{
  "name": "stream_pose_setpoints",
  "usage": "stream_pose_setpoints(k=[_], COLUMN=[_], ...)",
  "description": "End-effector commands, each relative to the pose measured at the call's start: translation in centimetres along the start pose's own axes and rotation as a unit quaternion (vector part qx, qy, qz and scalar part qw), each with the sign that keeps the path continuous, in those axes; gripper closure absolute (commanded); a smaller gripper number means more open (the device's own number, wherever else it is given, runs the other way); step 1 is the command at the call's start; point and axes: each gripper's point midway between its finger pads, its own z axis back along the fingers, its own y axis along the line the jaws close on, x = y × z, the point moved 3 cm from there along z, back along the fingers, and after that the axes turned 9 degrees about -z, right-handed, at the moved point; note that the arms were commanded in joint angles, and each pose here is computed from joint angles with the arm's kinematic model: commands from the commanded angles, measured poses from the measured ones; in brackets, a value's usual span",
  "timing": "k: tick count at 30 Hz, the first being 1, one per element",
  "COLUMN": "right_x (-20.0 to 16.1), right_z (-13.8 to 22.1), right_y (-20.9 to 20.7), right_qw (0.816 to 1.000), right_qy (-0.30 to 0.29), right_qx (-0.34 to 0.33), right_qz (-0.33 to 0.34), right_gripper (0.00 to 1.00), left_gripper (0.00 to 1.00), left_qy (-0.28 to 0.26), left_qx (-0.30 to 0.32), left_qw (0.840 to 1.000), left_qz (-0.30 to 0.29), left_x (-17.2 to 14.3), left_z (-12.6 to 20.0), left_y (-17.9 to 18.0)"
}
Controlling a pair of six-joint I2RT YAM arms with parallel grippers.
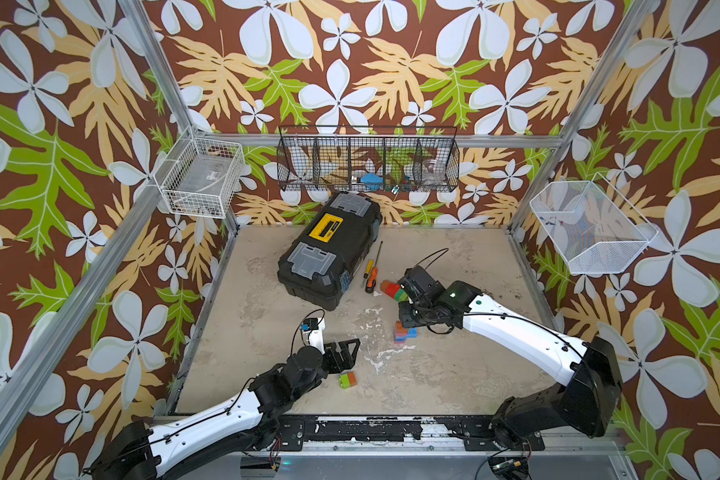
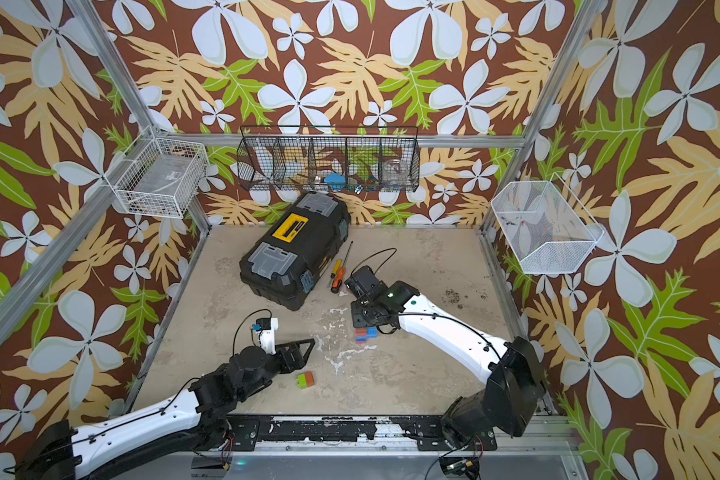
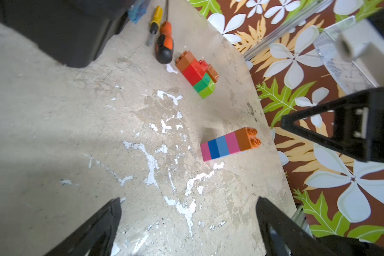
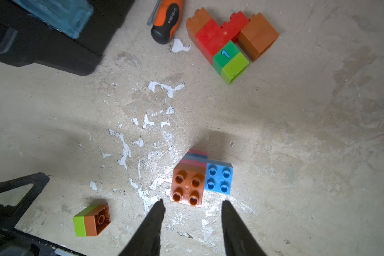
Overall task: Assemble the letter h with lego
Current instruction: Assemble the lego brick with the lego brick, then adjust the lego brick at the center of the board.
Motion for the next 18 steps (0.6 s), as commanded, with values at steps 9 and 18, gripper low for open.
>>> stream_pose_setpoints(k=[9,18], right_x=[-5.3,-13.2], right_z=[6.2,4.0], right_y=[6.6,10.9], right_qw=[0.863,0.670], right_qy=[-0.187,-0.230], right_qx=[0.253,0.403], right_qz=[0.395,0.579], right_gripper=[0.56,0.50], left_gripper=[0.05,0.01], left_qy=[0.037,0.057], left_qx=[0.124,0.053], left_qw=[0.988,0.992], left_qz=[0.083,0.096], left_x=[0.3,4.7], left_z=[1.5,2.7], left_y=[2.2,0.3])
